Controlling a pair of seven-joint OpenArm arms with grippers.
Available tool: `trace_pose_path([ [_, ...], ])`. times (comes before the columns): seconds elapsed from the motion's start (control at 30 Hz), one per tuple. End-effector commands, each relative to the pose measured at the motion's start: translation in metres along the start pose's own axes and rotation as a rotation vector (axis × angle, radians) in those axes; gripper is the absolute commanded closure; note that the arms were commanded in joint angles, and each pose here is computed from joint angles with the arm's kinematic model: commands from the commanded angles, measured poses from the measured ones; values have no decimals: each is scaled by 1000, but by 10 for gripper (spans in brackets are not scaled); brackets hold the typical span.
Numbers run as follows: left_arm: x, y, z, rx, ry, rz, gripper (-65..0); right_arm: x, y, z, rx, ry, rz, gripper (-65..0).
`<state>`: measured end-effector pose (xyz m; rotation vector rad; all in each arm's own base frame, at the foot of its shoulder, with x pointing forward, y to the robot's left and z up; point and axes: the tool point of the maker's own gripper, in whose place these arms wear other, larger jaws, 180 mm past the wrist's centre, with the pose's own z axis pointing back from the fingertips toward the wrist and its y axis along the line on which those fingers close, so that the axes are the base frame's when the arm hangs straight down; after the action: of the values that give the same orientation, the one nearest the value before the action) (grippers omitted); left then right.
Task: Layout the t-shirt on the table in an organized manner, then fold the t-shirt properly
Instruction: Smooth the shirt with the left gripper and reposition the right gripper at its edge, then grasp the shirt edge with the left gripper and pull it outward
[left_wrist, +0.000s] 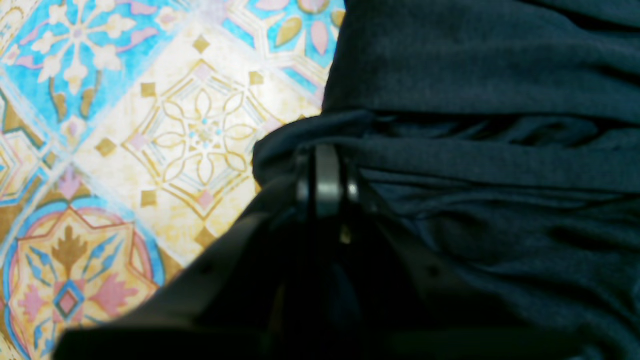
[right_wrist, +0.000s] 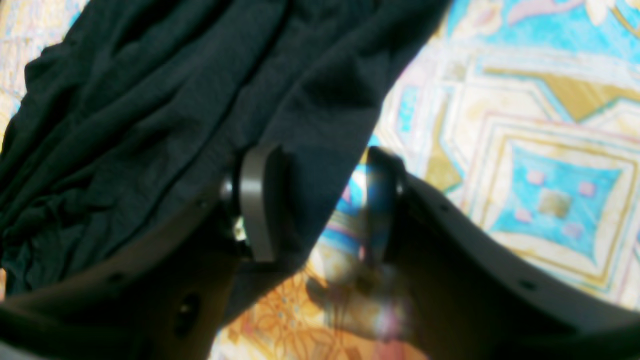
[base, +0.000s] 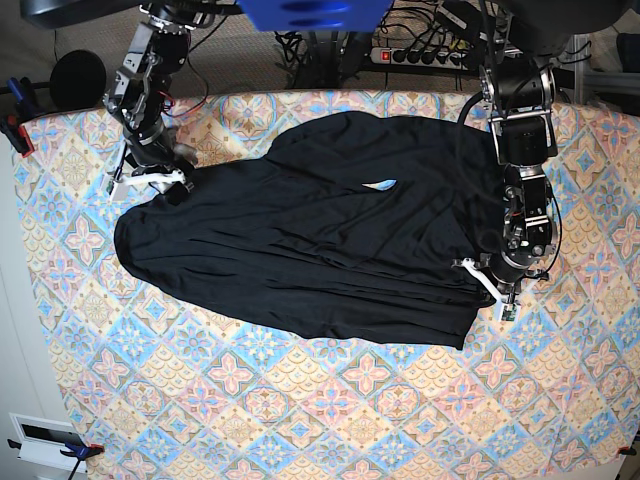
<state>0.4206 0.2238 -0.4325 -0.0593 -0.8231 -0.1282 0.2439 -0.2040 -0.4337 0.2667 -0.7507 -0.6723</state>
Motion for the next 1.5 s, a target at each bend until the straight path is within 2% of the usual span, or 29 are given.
trace_pose_path([
  [0.0, -5, -7, -1, -23, 44, -20, 0, -28, -11, 0, -43, 113, -11, -265],
  [0.17, -6, -7, -1, -23, 49, -20, 0, -29, -11, -1, -39, 118, -17, -263],
  [0.3, -11, -7, -1, -25, 56, -18, 0, -43, -8, -5, 2, 156, -106, -248],
  [0.37, -13, -7, 0, -25, 59, -18, 0, -57, -12, -9, 10, 195, -157, -179],
  [0.47, -12, -8, 0, -28, 59, -20, 0, -74, -14, -12, 29, 238, -159, 0],
  [0.53, -6, -8, 1, -26, 44, -27, 0, -82, -14, -13, 47, 258, -148, -14],
  [0.6, 9, -7, 7, -17, 26, -51, -3, -86, -16, -14, 42, 268, -153, 0],
  [0.67, 24, -8, 15, -21, 23, -63, -36, -84, -15, -14, 44, 263, -150, 0],
  [0.77, 46, -22, 31, -112, 7, -53, -139, -82, -14, -13, 46, 259, -148, 0],
  [0.93, 73, -23, 66, -205, 1, -77, -297, -82, -14, -13, 45, 258, -149, 0],
  [1.0, 80, -18, 78, -229, -4, -69, -318, -81, -14, -13, 46, 257, -148, 0],
  [1.1, 79, -3, 93, -259, 29, -48, -313, -81, -14, -13, 46, 257, -148, 0],
  [1.13, 75, 1, 98, -274, 46, -38, -311, -81, -14, -13, 47, 257, -148, 0],
  [1.3, 4, 15, 132, -398, 194, 112, -311, -81, -14, -13, 47, 257, -148, 0],
  [1.47, -75, 27, 171, -438, 315, 267, -314, -81, -14, -13, 47, 257, -148, 0],
])
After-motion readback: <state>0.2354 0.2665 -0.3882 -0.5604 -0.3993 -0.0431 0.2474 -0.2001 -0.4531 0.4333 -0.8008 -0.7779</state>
